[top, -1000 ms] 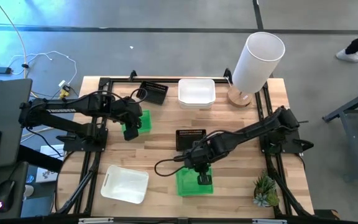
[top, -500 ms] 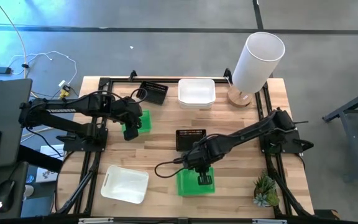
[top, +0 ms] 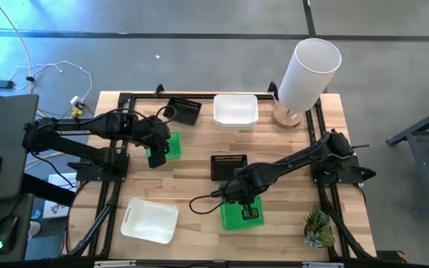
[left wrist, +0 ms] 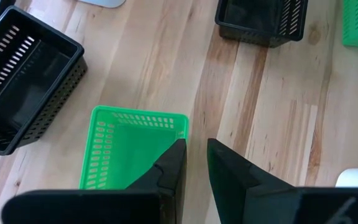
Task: Stack baskets on shelf by color
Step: Stack the bottom right green bin on the bottom left green bin
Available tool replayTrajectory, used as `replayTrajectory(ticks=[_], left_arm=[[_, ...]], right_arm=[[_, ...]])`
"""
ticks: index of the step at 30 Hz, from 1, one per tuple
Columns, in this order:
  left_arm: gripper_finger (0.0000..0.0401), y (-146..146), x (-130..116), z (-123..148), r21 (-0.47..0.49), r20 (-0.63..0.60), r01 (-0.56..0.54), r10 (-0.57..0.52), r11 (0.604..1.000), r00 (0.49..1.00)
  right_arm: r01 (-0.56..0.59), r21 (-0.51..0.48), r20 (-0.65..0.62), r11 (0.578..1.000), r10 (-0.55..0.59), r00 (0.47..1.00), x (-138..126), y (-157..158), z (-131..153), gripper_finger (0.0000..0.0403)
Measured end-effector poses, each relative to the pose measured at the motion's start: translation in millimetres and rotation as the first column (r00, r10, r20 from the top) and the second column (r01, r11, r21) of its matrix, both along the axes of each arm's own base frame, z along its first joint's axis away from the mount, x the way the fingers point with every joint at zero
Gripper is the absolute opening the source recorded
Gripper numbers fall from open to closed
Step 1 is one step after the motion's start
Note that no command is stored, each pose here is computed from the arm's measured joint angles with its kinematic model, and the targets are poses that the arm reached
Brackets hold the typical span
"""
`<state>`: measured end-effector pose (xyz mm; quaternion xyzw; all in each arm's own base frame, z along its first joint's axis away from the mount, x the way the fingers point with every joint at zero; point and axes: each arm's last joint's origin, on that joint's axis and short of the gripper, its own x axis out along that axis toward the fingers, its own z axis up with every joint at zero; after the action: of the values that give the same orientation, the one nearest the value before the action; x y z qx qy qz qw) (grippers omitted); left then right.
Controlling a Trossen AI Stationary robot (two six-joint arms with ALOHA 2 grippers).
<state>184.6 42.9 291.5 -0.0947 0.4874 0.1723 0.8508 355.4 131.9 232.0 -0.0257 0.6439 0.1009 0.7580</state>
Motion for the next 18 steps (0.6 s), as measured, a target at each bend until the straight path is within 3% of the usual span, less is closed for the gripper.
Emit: replayTrajectory(ticks=[18], left_arm=[[0.0051, -0.1, -0.2, -0.1, -0.001, -0.003, 0.001, -0.001, 1.0, 1.0]], right_arm=[[-0.042, -0.027, -0.048, 0.999, 0.04, 0.998, 3.9, 1.6, -16.6, 0.0]])
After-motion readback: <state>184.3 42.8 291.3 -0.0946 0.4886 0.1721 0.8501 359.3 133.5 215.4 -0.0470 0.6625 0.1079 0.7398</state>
